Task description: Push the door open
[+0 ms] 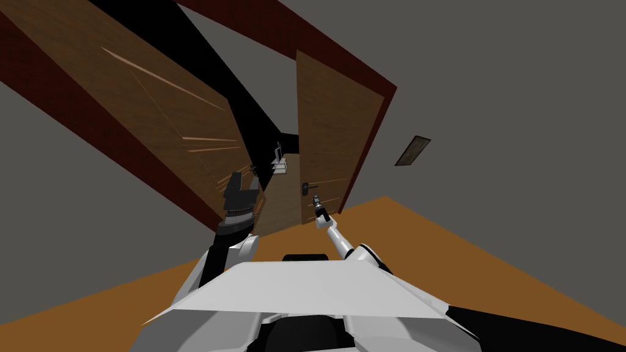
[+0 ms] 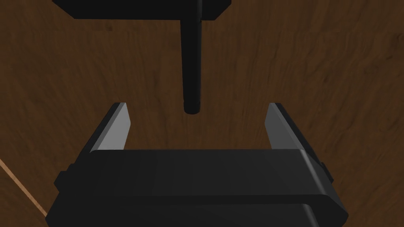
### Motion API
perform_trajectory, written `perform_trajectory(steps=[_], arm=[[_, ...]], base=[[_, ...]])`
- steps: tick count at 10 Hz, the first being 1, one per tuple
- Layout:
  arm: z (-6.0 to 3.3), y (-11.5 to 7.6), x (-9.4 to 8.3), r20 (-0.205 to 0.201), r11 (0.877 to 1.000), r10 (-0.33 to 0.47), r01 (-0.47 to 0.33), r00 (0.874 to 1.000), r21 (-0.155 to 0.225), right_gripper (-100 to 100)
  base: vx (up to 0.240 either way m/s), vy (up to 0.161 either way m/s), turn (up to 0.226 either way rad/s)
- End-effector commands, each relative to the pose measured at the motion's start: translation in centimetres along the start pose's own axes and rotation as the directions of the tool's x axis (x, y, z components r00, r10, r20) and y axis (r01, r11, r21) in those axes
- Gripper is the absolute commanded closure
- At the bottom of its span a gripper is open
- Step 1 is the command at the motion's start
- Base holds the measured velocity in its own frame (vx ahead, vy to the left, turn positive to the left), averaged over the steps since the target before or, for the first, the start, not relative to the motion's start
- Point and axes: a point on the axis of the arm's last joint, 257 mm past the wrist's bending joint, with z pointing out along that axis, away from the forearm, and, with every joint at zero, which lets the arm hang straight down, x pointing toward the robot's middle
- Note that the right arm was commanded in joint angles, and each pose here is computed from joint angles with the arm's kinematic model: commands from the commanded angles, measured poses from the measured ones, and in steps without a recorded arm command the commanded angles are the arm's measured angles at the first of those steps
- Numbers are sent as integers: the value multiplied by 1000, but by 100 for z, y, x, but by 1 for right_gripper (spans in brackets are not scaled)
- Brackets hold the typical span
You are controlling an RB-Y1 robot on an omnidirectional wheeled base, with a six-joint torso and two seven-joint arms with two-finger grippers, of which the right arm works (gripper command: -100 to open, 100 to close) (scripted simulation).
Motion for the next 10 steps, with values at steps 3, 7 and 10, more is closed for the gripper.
perform_trajectory(steps=[3,7,10], arm=[[-11,-25,-178,15,1000,-23,23,1000,5,-100],[-10,-32,-233,25,1000,-21,21,999,6,-100],[-5,-24,-186,24,1000,-10,10,1000,5,-100]], base=[[111,2,25],[194,68,26],[147,41,15]])
